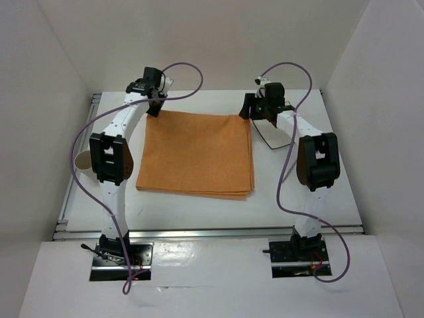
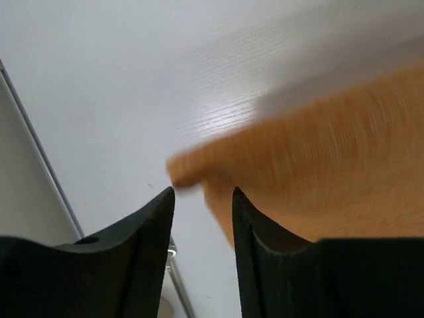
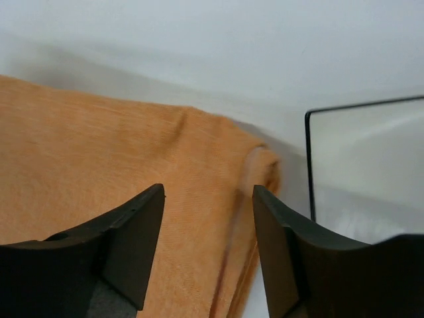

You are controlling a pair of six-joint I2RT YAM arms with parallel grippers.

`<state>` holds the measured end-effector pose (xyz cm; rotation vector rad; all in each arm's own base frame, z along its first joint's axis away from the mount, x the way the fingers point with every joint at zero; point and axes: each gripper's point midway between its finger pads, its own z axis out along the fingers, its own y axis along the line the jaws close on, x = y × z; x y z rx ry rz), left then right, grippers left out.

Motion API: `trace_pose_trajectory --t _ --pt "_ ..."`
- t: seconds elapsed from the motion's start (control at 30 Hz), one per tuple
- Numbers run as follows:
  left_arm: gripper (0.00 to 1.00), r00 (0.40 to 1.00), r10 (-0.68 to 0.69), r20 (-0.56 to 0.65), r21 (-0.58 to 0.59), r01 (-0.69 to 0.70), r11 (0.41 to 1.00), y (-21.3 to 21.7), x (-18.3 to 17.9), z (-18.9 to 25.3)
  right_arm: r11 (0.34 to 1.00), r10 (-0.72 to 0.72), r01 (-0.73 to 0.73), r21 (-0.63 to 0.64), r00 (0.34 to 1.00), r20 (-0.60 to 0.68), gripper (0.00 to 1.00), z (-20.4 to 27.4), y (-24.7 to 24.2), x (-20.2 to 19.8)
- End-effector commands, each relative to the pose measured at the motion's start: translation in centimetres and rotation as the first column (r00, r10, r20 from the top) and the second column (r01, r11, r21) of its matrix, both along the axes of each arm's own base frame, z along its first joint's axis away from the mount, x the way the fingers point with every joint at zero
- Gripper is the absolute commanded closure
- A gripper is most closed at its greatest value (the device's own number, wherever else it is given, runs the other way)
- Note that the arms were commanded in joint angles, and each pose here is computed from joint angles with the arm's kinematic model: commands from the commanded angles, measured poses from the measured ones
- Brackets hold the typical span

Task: Set the dinner table for one person

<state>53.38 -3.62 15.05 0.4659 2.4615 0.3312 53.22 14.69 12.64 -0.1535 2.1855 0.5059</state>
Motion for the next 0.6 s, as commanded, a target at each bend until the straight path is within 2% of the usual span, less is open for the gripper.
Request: trace_pose_trajectory --t 0.0,0.03,0.13,0.17,0.23,0.27,0.3,0.33,0.4,0.43,0.57 --pt "0.48 0.999 0.033 -0.041 0.046 -0.031 0.998 1.1 0.3 -1.8 1.000 -0.013 0.014 -0.020 0.998 0.058 0.35 1.3 -0.7 2.5" --pt "0.00 0.997 0.057 -0.056 0.044 -0.054 0.998 1.2 0.1 -2.4 0.999 -0.030 0.032 -0.028 0.997 0.076 0.35 2.1 -0.9 3.3" --pt "0.00 0.996 0.088 -0.021 0.002 -0.087 0.996 0.9 -0.3 -0.5 0.999 -0.042 0.046 -0.028 0.993 0.113 0.34 4.5 -1.1 3.6" --pt "0.00 0.995 0.099 -0.015 -0.023 -0.099 0.995 1.1 -0.6 0.2 0.999 -0.038 0.043 -0.027 0.987 0.155 0.34 6.7 -1.2 3.3" --pt "0.00 0.995 0.094 -0.023 -0.068 -0.095 0.993 0.5 -1.9 1.1 0.999 -0.035 0.037 -0.009 0.985 0.166 0.33 8.0 -1.2 1.7" --pt "0.00 0.995 0.101 -0.028 -0.083 -0.103 0.991 0.4 -2.4 1.2 0.999 -0.041 0.041 -0.001 0.987 0.158 0.33 8.0 -1.2 1.0" --pt "0.00 0.992 0.087 -0.089 -0.089 -0.095 0.991 0.2 -4.0 -0.3 0.999 -0.046 0.044 0.021 0.989 0.138 0.33 7.9 -1.1 0.1" --pt "0.00 0.991 0.078 -0.111 -0.097 -0.089 0.991 0.0 -4.8 -0.8 0.999 -0.052 0.051 0.016 0.997 0.060 0.33 5.2 -1.4 -1.8" --pt "0.00 0.985 0.074 -0.153 -0.108 -0.092 0.990 0.4 -6.9 -1.2 0.997 -0.074 0.073 0.038 0.997 0.002 0.33 4.5 -1.6 -4.6" --pt "0.00 0.975 0.062 -0.213 -0.115 -0.088 0.989 0.2 -8.7 -3.4 0.996 -0.083 0.086 0.029 0.993 -0.090 0.33 1.2 -1.9 -7.0" --pt "0.07 0.952 0.073 -0.298 -0.131 -0.117 0.984 1.4 -12.5 -6.4 0.991 -0.120 0.132 0.028 0.957 -0.262 0.33 -3.6 -2.6 -12.9"
